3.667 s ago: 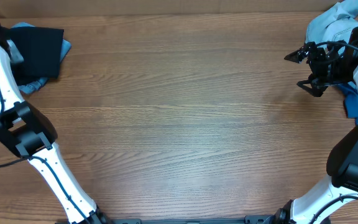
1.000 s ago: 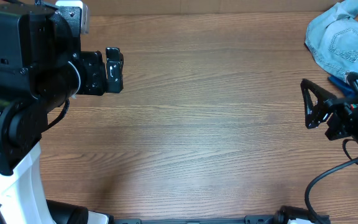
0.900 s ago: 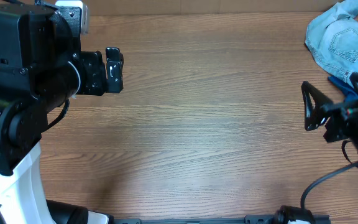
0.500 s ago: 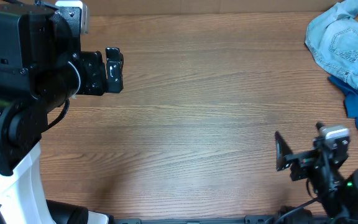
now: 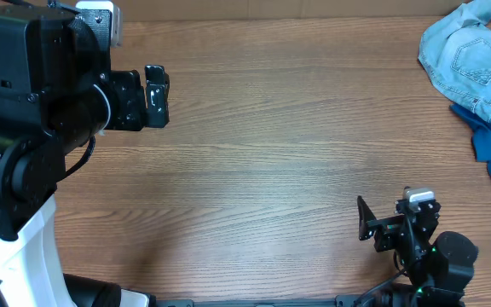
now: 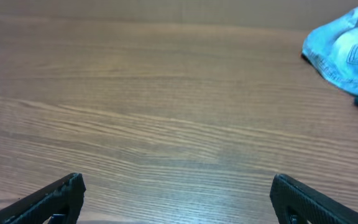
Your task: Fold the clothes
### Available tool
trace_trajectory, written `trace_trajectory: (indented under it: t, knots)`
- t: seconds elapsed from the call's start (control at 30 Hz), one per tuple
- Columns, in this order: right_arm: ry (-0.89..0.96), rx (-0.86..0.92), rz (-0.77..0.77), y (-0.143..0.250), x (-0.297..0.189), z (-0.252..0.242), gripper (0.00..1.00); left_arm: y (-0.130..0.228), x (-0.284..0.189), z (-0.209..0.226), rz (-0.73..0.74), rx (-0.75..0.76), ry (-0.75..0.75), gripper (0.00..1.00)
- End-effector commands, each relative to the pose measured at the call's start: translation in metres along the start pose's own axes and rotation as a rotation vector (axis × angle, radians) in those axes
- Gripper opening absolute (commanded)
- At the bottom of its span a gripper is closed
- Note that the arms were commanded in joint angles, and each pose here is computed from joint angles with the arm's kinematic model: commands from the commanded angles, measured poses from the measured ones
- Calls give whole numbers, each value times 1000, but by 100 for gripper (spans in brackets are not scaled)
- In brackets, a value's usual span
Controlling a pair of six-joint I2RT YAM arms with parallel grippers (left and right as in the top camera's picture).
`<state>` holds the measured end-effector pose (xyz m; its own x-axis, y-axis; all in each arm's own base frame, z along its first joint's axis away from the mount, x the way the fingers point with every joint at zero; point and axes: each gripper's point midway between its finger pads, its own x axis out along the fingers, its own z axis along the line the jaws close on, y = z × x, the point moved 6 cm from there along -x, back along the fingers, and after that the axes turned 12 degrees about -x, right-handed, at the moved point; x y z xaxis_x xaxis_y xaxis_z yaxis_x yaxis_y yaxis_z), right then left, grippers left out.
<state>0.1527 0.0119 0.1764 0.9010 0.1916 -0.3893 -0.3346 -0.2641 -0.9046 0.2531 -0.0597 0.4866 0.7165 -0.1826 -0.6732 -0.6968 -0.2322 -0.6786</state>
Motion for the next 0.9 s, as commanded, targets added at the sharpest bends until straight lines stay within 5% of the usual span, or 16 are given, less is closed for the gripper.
trace_trajectory:
  t: [0.0,0.87]
  knots:
    - [14,-15,-23,9,4,1,100,0,1,-2,1,-2,4,100]
    - [-2,-1,8,35,17,6,100,0,1,-2,1,-2,4,100]
